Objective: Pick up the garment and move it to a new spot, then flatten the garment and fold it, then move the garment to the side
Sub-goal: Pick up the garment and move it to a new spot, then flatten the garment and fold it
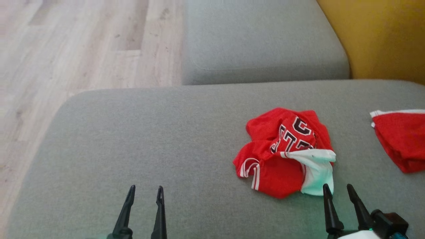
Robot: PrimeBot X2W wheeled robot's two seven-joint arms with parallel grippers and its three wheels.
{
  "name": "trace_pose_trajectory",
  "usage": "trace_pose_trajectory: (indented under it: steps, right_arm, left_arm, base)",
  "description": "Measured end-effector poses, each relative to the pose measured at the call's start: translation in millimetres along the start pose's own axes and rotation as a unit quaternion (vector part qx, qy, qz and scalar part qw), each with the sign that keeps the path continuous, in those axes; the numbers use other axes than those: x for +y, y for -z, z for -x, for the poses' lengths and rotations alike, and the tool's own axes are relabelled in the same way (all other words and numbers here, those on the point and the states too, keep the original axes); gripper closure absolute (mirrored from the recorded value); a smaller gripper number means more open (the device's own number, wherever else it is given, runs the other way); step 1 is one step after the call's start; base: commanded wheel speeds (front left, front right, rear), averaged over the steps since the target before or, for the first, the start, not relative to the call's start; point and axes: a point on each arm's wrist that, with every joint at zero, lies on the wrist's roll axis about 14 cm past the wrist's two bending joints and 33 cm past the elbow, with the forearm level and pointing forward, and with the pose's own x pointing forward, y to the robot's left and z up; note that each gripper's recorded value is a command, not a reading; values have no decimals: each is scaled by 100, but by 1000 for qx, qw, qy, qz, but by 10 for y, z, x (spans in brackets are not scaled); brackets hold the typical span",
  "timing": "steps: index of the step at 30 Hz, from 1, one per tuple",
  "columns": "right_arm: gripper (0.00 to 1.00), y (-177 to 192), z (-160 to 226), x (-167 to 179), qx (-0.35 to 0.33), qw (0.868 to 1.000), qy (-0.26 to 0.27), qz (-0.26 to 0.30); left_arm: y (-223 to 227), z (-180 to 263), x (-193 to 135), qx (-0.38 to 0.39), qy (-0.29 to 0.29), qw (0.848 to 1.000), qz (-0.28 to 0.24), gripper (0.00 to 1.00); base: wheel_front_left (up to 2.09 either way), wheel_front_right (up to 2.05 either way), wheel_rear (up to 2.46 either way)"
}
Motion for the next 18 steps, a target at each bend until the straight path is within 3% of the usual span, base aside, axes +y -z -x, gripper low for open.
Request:
trace_pose_trajectory:
  steps: [18]
  right_arm:
    - [0,-106,12,47,-19,1000,-8,6]
  left_arm:
    - [-50,46,-46,-11,15,1000,-2,0]
  base:
    - [0,0,0]
